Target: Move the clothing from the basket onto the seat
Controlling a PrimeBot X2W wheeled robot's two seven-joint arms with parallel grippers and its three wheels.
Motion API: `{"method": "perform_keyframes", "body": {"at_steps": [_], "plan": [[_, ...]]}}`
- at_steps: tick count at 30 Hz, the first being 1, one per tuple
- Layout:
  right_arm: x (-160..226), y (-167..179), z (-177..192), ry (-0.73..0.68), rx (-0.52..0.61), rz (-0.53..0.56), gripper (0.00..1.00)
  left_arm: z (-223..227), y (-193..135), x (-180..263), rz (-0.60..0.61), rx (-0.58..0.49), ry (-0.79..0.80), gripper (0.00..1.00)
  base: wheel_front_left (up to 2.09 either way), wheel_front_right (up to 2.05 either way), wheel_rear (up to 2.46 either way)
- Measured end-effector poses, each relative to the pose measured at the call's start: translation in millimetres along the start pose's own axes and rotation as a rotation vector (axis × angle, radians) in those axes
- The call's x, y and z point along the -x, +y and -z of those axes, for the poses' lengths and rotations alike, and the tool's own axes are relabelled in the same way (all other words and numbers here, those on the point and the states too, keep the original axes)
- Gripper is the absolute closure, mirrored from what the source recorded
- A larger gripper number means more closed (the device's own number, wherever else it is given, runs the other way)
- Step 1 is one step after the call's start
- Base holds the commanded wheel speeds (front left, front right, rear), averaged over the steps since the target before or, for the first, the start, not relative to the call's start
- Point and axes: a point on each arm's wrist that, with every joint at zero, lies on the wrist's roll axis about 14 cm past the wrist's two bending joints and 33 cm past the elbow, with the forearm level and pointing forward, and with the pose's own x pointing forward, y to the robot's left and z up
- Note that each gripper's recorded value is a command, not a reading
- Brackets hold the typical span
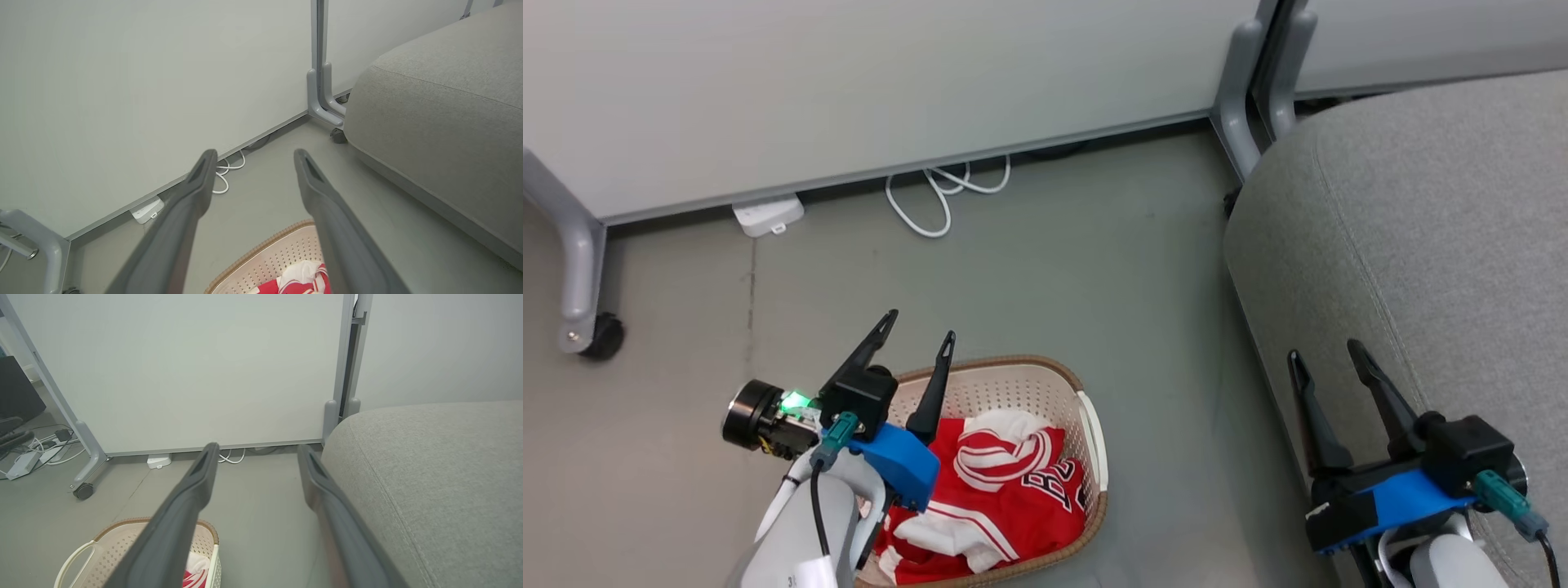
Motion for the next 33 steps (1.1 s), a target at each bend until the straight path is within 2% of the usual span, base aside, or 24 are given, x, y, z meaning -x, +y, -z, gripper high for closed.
{"method": "perform_keyframes", "body": {"at_steps": [9,16,22,33], "plan": [[-26.4,-18.2,18.9,0.045,0.003,0.033,0.0,78.7,-25.4,-38.2,0.174,-0.027,0.234,0.0,0.0,0.0,0.0],[-43.2,-27.3,39.4,0.09,0.015,0.043,0.0,144.8,-55.2,-45.7,0.333,-0.048,0.435,0.0,0.0,0.0,0.0],[-50.3,-34.9,62.0,0.143,0.023,0.051,0.0,194.2,-74.6,-37.7,0.45,-0.078,0.619,0.0,0.0,0.0,0.0],[-61.0,-47.8,98.5,0.224,0.048,0.056,0.0,263.2,-83.4,-15.4,0.623,-0.156,0.886,0.0,0.0,0.0,0.0]]}}
